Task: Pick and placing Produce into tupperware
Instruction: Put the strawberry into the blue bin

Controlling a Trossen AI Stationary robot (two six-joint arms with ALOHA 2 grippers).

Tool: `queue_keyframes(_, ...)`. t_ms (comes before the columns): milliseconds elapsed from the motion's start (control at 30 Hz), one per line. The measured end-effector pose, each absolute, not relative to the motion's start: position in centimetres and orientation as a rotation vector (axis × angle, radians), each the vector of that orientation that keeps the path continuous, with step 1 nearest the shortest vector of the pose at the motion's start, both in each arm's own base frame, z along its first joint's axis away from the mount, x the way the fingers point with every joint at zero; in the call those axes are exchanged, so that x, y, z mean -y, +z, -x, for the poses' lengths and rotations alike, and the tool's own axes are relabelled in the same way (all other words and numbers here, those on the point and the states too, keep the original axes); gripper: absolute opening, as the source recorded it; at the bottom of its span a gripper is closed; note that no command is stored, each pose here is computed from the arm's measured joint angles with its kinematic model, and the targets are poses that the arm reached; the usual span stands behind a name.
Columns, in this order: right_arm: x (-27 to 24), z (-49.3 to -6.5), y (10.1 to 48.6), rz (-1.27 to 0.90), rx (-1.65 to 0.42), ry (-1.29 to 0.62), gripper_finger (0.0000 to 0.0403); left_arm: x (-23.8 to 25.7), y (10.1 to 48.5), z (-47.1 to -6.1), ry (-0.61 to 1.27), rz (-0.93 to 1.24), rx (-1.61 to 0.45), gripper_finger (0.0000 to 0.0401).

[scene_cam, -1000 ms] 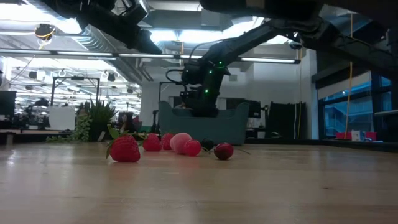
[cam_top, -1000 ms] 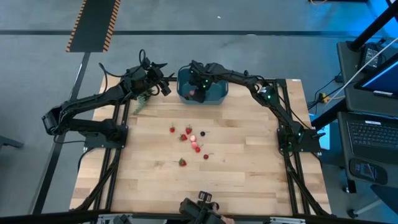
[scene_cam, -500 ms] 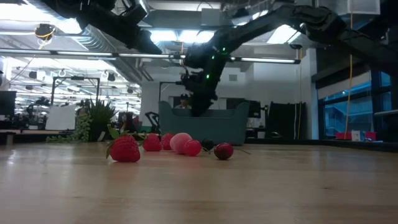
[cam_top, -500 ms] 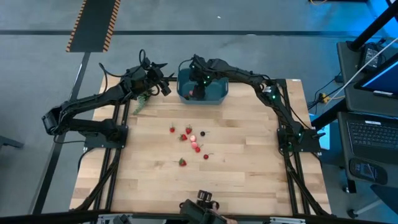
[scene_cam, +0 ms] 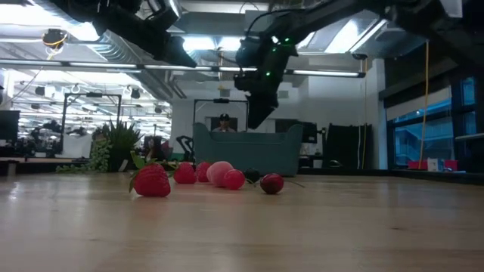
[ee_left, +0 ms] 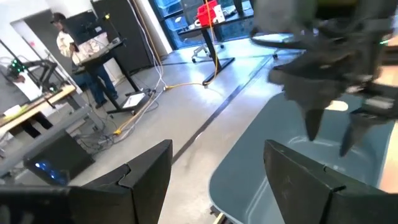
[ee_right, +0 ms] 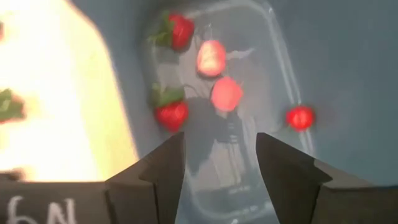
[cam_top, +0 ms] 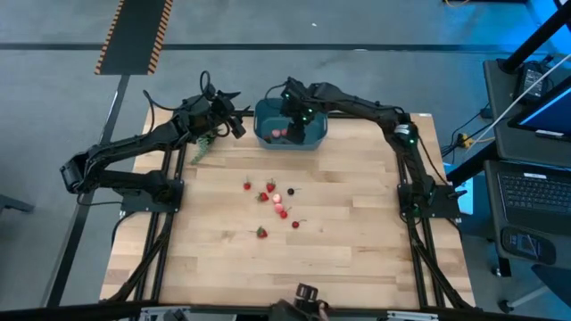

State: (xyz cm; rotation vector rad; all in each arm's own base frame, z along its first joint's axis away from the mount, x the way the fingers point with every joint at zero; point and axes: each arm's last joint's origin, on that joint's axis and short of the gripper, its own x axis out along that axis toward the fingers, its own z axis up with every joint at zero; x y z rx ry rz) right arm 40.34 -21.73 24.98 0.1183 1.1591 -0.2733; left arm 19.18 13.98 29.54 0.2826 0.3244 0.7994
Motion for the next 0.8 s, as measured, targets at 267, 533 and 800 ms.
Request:
queue_keyframes(267, 18.0, -36.2, 28.1, -0.073, -0.99, -0.334, 0.0197, -14.0, 29.5, -19.2, 0.81, -0.21, -0.293, 0.0245)
queue_keyframes(533, 13.3, -30.7, 28.5, -0.088, -0.79, -0.421, 0.0197, -12.7, 29.5, -20.0, 0.759, -0.129, -0.25, 0.0245)
queue_keyframes(800, 8.0, -26.8, 27.9, -0.176, -0.64, -0.368, 0.0197, -7.8, 28.8, -22.3, 0.435, -0.081, -0.288, 0.0245)
